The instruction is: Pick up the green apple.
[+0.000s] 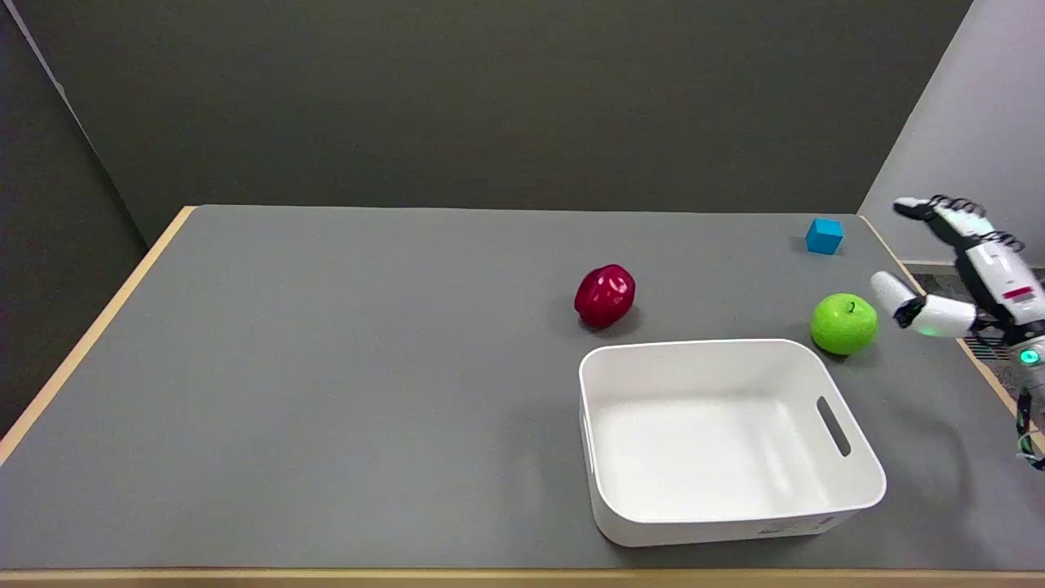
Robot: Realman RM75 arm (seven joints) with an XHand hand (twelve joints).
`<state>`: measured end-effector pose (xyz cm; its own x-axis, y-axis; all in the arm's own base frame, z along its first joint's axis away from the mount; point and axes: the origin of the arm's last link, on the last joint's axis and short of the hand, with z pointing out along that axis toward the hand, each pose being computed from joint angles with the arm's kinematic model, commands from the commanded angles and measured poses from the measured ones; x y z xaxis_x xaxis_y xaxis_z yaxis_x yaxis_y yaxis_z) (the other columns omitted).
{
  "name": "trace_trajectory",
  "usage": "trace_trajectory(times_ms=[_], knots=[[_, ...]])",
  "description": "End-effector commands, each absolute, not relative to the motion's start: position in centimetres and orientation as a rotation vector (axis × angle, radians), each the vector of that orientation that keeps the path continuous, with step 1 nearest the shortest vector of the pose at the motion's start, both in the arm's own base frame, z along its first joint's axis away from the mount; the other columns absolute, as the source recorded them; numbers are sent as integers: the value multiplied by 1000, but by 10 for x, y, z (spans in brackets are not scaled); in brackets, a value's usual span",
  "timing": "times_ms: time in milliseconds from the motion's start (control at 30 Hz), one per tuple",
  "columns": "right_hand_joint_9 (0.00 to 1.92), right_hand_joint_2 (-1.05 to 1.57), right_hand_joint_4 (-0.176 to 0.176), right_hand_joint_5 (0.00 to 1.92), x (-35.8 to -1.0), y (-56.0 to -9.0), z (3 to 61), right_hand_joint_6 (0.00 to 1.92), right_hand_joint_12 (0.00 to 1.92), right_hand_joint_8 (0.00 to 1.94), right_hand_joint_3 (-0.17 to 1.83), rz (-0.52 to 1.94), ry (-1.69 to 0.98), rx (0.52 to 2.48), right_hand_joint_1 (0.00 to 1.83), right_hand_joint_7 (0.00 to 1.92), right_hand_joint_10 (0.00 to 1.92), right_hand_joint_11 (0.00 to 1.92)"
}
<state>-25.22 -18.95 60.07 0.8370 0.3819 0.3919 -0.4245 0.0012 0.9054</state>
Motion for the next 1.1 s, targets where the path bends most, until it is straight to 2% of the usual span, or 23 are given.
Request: trace_trajectory(times_ms=[33,533,1100], knots=[[64,620,-85,203,-283,-204,578,418,807,302,861,414,-140,1498,497,235,559,-1],[59,618,-89,199,-307,-193,578,418,816,302,853,372,-223,1447,473,227,560,-1],[48,624,-80,189,-292,-211,590,409,794,289,865,410,-181,1401,493,214,545,-1]])
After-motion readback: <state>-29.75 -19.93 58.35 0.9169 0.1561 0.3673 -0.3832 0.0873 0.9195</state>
